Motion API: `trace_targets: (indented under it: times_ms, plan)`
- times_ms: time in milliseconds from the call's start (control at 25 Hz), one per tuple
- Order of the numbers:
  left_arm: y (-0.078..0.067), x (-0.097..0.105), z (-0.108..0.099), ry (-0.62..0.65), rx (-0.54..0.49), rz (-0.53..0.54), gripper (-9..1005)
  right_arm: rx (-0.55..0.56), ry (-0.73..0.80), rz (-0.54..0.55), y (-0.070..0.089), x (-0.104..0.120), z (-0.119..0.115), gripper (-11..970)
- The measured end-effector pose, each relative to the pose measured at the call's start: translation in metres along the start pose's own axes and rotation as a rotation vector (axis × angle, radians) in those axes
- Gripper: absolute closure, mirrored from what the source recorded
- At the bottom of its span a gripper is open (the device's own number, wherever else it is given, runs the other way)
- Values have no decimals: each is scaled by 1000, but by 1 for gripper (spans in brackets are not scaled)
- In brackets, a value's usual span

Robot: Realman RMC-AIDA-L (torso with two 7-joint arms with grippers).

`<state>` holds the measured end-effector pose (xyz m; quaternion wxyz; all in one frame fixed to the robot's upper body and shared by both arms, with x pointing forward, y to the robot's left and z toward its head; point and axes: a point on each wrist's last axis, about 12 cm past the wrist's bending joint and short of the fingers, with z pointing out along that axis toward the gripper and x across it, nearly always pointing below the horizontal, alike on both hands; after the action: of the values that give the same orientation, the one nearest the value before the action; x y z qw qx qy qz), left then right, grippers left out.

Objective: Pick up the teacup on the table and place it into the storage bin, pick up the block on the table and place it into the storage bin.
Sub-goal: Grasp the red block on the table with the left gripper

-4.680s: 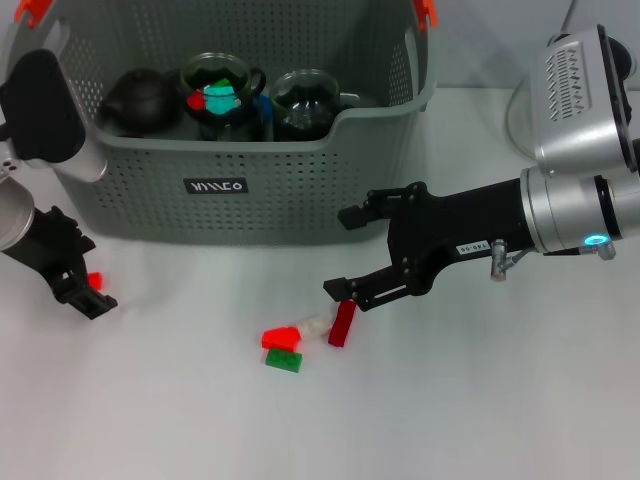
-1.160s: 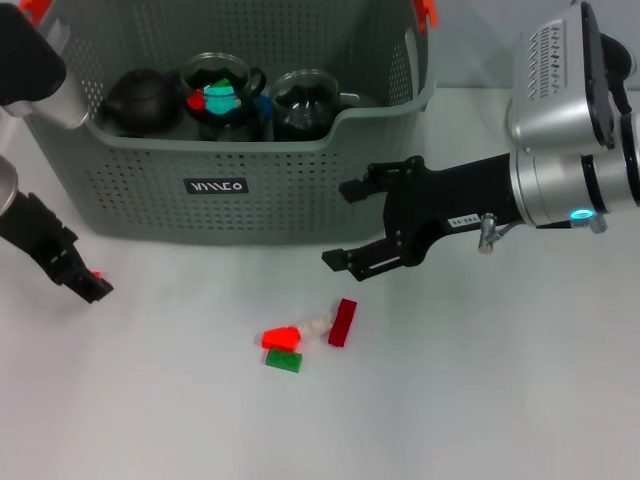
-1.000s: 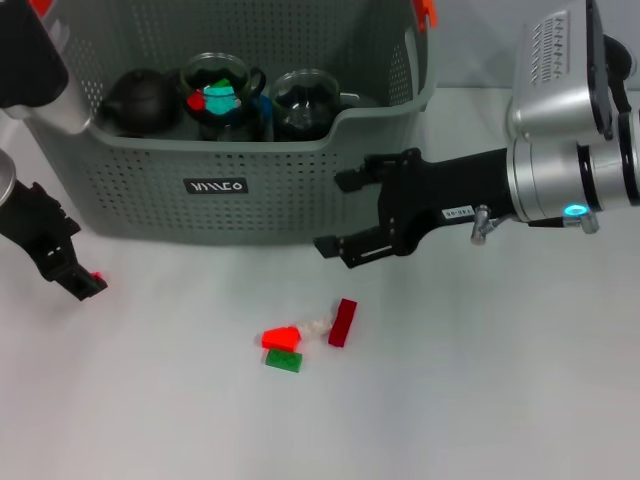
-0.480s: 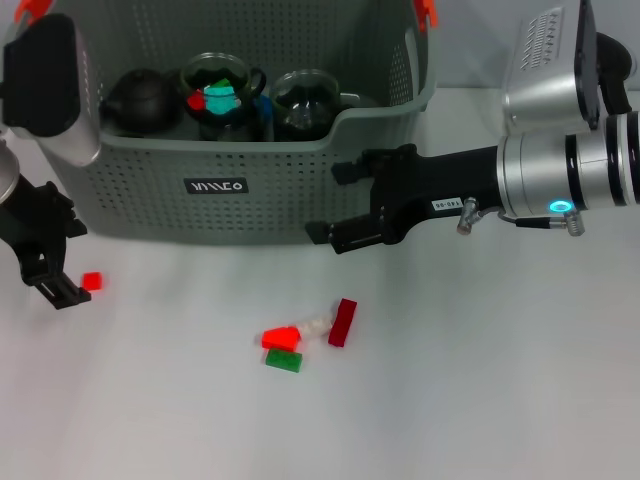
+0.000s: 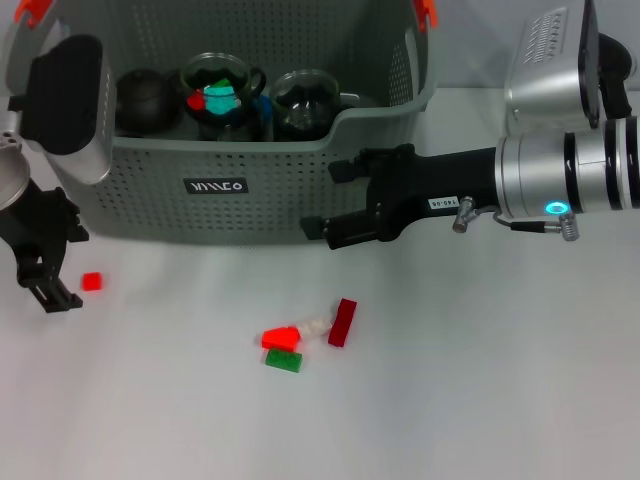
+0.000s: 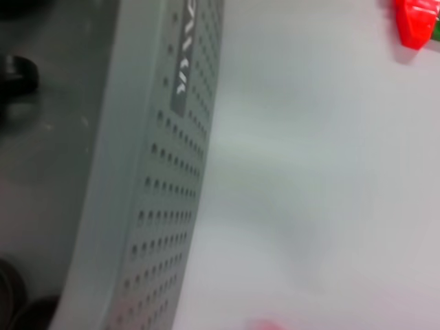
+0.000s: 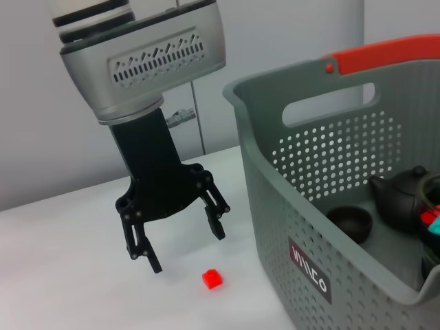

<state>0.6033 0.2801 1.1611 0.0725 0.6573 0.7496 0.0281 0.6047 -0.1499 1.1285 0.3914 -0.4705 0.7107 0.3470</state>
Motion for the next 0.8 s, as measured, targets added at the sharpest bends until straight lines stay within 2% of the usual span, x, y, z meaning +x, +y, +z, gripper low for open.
trace_targets:
  times_ms: [800]
  plan:
    - [9,-7,15,50,5,107,123,5,-17,52,0,6,4,18]
